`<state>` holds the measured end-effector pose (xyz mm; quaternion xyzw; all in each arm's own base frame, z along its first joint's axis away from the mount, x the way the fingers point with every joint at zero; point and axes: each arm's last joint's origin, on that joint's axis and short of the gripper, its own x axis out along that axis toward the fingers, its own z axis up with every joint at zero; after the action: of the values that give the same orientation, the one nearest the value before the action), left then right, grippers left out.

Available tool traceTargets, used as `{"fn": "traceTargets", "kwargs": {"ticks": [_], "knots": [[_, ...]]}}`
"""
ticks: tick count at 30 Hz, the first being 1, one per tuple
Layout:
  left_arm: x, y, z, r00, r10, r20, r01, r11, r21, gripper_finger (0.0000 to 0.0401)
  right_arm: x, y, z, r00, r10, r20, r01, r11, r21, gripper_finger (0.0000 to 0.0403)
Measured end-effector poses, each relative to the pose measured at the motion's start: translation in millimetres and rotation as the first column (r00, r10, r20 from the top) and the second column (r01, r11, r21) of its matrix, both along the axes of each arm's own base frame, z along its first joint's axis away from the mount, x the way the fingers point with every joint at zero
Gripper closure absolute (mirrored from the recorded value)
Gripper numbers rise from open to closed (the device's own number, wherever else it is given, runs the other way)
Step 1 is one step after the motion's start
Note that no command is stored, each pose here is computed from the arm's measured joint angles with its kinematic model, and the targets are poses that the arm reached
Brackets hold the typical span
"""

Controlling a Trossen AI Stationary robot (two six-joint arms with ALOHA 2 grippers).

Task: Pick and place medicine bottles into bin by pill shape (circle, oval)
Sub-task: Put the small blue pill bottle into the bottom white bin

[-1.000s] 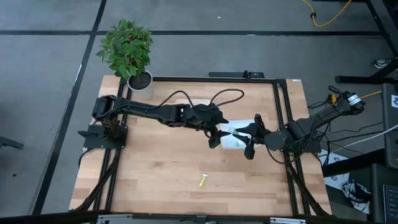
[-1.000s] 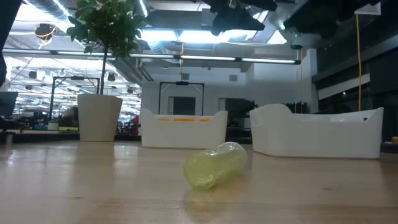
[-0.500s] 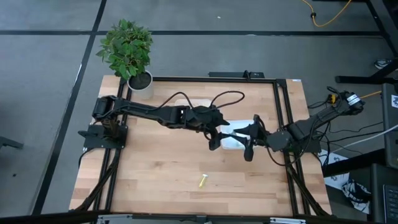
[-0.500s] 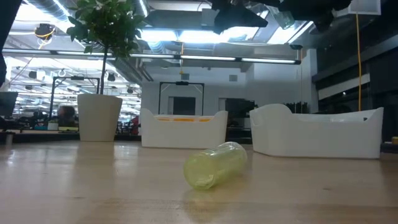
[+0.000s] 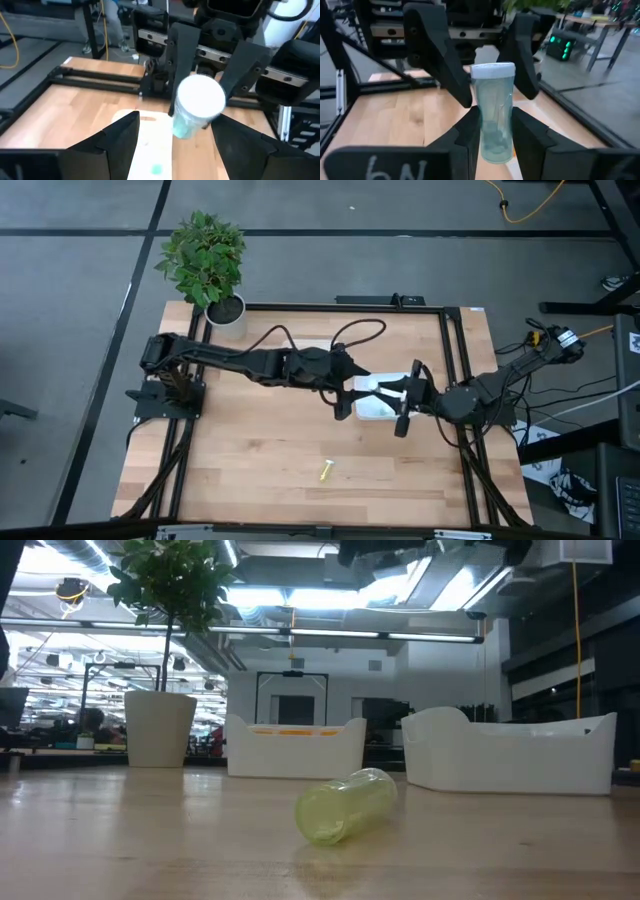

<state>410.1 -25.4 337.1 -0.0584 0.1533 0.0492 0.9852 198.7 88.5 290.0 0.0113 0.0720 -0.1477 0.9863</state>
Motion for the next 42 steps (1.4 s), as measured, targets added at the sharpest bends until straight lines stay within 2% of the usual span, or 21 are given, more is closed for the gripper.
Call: {"fn": "traceTargets", "kwargs": {"ticks": [7,16,22,28,37,42], "knots": [[-0.1,-10.1,4.1,0.999,0.032,0.042,-0.034,0.998,0.045,0.0158,-1.6,0.3,5.2,0.999,-0.032,0.041,0.032,0.999,0.001,0.0304],[0.0,-12.4,5.6,0.998,0.030,0.057,-0.033,0.998,0.047,0.0158,-1.2,1.2,9.3,0.997,-0.018,0.070,0.019,1.000,-0.012,0.0304],[-0.4,-14.6,4.9,0.998,0.026,0.050,-0.028,0.998,0.048,0.0158,-1.0,1.0,19.1,0.990,-0.026,0.136,0.033,0.998,-0.050,0.0304],[0.0,-14.6,6.4,0.998,0.026,0.066,-0.029,0.999,0.046,0.0158,-0.4,2.7,22.3,0.985,0.037,0.166,-0.031,0.999,-0.038,0.0304],[0.8,-14.8,9.5,0.995,0.021,0.098,-0.026,0.999,0.041,0.0158,-0.4,2.7,24.0,0.982,0.039,0.184,-0.034,0.999,-0.026,0.0304],[5.7,-16.1,1.8,0.996,0.014,0.084,-0.018,0.999,0.041,0.0167,-0.5,2.7,26.1,0.979,0.041,0.199,-0.034,0.999,-0.037,0.0304]]}}
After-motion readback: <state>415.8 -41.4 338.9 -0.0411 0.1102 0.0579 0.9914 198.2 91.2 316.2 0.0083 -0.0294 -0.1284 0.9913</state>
